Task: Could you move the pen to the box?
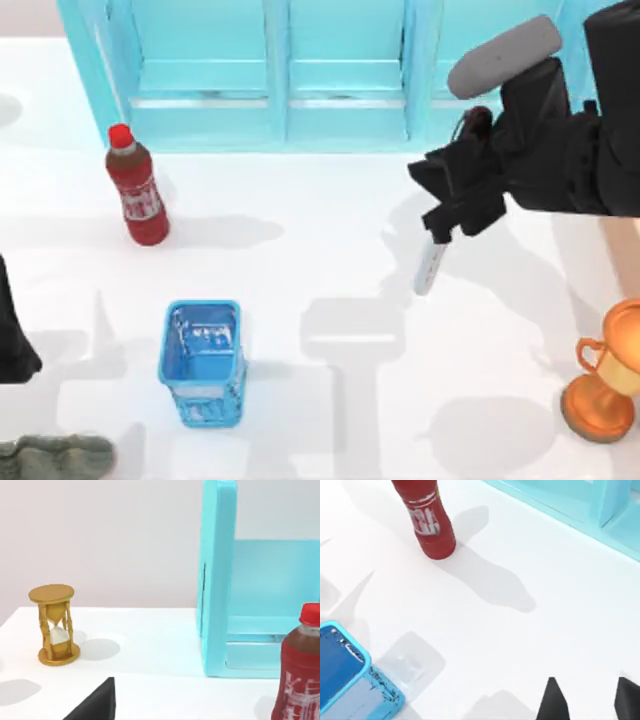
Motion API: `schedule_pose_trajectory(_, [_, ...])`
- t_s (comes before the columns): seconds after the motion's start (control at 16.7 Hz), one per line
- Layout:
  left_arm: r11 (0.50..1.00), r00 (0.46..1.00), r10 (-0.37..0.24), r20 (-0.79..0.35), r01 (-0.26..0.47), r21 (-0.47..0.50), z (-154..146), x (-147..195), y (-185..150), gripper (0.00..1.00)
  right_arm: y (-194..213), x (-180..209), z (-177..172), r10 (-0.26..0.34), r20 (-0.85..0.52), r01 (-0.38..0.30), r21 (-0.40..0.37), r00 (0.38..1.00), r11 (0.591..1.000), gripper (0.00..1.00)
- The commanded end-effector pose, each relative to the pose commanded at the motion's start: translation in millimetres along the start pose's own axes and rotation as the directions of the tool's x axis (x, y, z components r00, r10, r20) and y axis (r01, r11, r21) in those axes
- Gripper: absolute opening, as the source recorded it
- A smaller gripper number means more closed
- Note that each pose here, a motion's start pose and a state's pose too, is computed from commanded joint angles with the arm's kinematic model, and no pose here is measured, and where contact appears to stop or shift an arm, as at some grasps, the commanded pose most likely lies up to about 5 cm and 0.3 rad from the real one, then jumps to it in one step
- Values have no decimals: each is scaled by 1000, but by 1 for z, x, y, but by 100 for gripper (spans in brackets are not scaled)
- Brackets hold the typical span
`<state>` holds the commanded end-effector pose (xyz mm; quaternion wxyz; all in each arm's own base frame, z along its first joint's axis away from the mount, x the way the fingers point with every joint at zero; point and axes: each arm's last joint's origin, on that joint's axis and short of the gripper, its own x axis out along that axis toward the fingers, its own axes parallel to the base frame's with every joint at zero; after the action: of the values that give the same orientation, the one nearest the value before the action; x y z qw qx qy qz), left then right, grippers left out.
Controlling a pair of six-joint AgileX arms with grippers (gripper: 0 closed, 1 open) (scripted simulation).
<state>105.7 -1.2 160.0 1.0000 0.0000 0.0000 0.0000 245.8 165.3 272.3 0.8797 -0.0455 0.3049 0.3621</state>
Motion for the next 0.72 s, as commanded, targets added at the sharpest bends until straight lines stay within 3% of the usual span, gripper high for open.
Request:
schedule_pose_trajectory(0.42, [1000, 1000, 0, 0, 0, 0, 0, 0, 0, 100, -119, -102, -22, -267, 29, 265, 77, 963, 961, 0])
schedule_pose_trajectory(0.72, [1000, 1000, 0, 0, 0, 0, 0, 0, 0, 100, -146, -173, -61, -418, 23, 412, 132, 908, 902, 0])
